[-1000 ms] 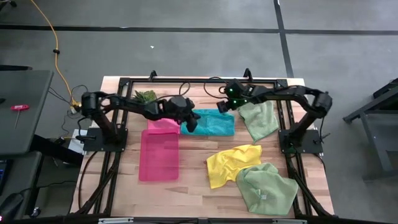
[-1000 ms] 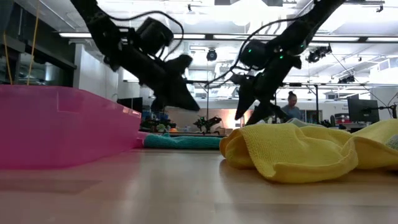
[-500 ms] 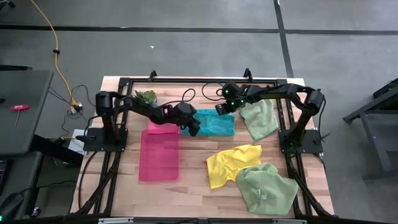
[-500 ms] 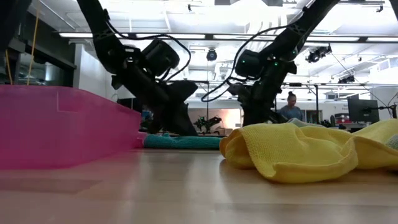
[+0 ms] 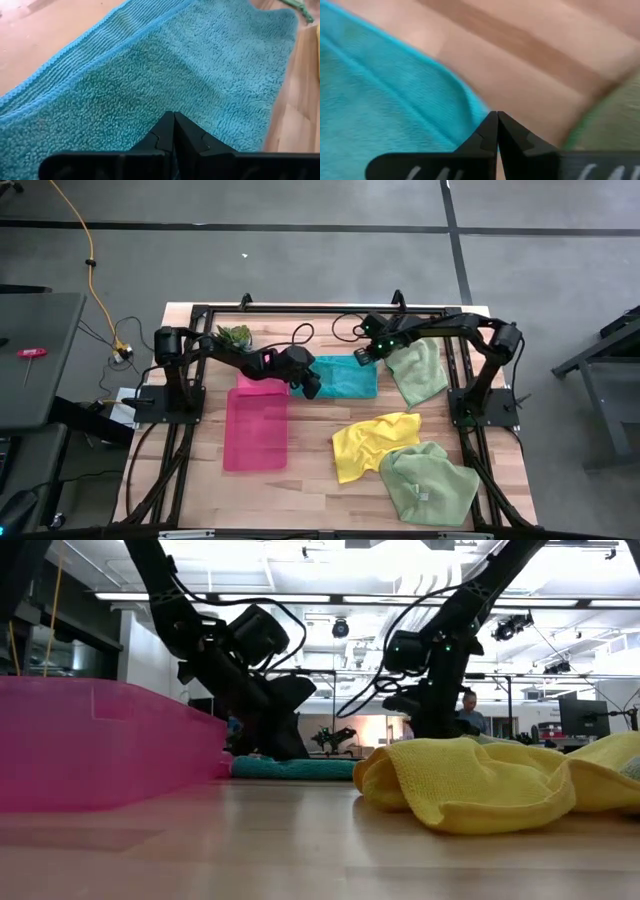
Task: Fold microfiber towels
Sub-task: Fold the blue microfiber towel
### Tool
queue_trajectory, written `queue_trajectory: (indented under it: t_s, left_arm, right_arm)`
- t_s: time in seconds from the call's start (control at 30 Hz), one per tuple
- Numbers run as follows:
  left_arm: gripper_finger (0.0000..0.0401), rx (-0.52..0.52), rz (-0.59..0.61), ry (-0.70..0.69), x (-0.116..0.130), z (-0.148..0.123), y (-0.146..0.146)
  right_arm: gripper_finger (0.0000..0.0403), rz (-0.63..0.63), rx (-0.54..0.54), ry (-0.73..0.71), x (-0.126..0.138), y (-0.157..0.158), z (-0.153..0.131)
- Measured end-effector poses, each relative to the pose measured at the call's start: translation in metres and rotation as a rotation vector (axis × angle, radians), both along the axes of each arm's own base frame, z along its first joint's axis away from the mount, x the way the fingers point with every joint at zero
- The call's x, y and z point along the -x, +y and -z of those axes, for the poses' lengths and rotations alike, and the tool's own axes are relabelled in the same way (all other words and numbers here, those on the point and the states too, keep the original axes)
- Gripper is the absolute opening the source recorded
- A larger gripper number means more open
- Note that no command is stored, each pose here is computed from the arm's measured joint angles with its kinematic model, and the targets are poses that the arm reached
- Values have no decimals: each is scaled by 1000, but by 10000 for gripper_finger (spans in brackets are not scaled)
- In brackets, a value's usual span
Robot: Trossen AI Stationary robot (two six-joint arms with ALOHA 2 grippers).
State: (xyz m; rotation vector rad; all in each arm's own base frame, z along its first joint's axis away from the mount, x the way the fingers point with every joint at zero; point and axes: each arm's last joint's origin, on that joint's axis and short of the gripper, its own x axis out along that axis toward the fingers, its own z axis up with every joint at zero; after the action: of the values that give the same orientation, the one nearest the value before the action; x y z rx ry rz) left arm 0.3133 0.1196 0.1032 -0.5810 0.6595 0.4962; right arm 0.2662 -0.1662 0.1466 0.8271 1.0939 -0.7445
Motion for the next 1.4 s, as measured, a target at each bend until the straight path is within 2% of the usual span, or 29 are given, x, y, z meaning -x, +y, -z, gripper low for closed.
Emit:
queue_trajectory:
  t_s: [0.17,0.37,0.5,0.63,0.73,0.87,1.0,1.13,1.3,1.4]
  left_arm:
    - [0,-3,4,8,0,0,0]
    - [0,-4,1,11,1,1,0]
    - [0,-8,-3,13,1,1,0]
    - [0,-24,0,-1,0,-1,2]
    - [0,-35,-7,-41,1,-5,9]
    - [0,-68,-29,-96,5,-24,22]
    - [4,-144,-62,-155,11,-57,40]
    - [28,-160,-93,-51,20,-78,63]
    - [85,-158,-64,116,27,-93,85]
    - [125,-66,-63,136,33,-90,92]
  right_arm:
    - [0,8,43,98,17,-7,-8]
    - [0,24,184,168,38,-11,-36]
    - [0,26,231,74,49,-10,-63]
    - [0,-53,169,-88,54,-3,-83]
    - [0,-110,127,-155,53,3,-89]
    - [0,-130,134,-156,50,8,-90]
    - [0,-145,140,-154,50,8,-90]
    - [0,-137,143,-152,52,6,-90]
    - [0,-125,147,-152,54,3,-90]
    - [0,-130,150,-151,54,3,-90]
